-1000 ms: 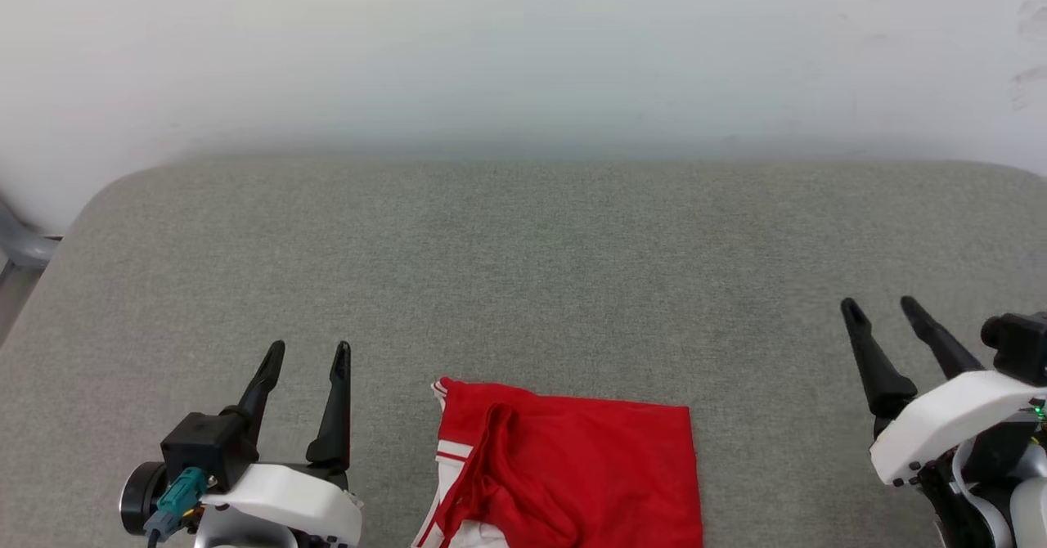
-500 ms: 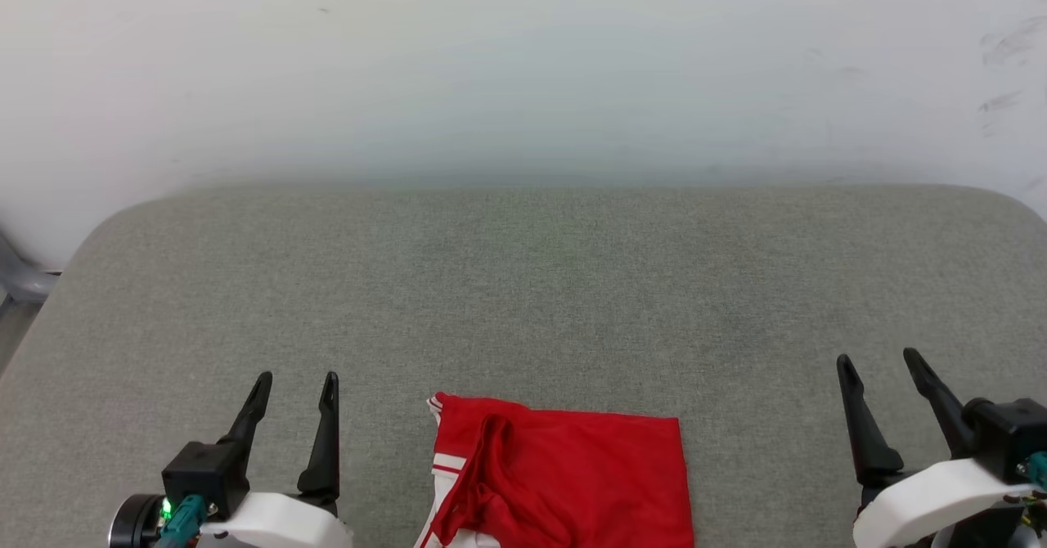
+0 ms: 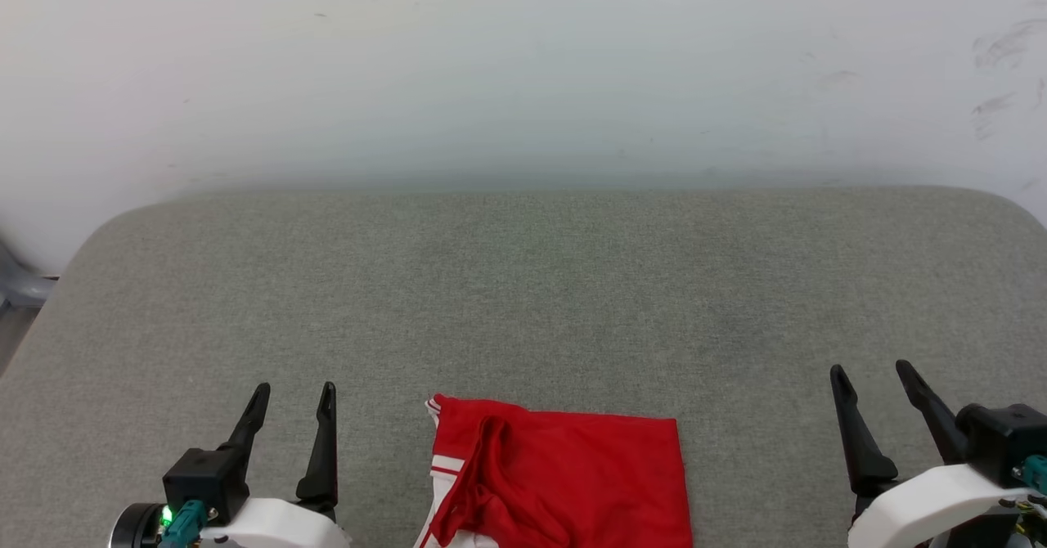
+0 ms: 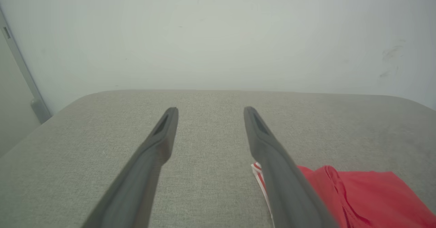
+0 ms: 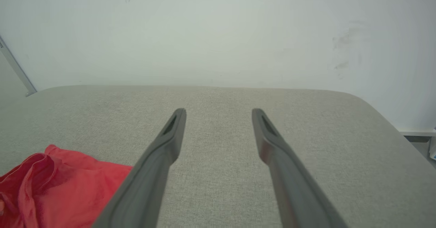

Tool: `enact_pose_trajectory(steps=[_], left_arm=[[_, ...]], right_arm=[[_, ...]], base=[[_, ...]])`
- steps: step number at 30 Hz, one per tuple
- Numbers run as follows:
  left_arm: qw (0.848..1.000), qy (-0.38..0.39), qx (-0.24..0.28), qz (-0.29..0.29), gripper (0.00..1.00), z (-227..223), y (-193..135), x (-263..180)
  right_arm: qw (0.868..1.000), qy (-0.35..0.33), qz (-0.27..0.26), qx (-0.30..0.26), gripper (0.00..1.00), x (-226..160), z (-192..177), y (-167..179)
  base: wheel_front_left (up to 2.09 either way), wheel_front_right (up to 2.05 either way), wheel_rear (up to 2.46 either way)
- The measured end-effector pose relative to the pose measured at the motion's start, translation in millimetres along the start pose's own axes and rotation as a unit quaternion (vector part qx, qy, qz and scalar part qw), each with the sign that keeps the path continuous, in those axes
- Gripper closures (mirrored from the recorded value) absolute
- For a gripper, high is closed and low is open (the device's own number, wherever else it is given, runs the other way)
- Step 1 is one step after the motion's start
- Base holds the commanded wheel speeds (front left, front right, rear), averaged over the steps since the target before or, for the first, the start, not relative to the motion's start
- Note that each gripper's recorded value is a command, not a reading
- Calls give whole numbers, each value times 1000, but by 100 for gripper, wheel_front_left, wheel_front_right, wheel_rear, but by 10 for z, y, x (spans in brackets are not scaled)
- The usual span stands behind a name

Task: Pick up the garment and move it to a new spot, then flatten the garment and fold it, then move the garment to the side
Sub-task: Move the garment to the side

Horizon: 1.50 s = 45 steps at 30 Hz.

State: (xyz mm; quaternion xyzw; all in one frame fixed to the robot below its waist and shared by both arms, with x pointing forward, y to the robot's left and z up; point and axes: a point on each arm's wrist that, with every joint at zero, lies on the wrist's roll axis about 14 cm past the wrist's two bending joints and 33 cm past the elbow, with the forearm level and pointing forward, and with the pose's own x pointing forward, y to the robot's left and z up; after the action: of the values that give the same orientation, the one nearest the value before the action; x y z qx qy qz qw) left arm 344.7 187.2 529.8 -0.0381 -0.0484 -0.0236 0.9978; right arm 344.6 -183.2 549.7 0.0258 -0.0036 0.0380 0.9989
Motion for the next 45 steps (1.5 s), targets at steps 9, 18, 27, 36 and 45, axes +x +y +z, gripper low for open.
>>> enact_pose_trajectory(steps=[9,18,27,36,45], left_arm=[[1000,-8,-3,2,0,38,0,35],[1000,-13,-4,8,0,61,38,28],[1000,-6,-11,18,0,7,102,98],[999,11,-8,46,0,-118,293,143],[998,8,-7,59,0,-115,367,118]], right_arm=[[984,160,-29,78,0,-148,-711,-236],[926,345,21,153,0,-353,-1387,49],[882,407,128,198,0,-165,-1547,769],[839,472,177,203,0,-35,-1853,1171],[842,462,207,188,100,46,-1786,1315]], base=[[0,0,0],[0,0,0],[0,0,0],[0,0,0],[0,0,0]])
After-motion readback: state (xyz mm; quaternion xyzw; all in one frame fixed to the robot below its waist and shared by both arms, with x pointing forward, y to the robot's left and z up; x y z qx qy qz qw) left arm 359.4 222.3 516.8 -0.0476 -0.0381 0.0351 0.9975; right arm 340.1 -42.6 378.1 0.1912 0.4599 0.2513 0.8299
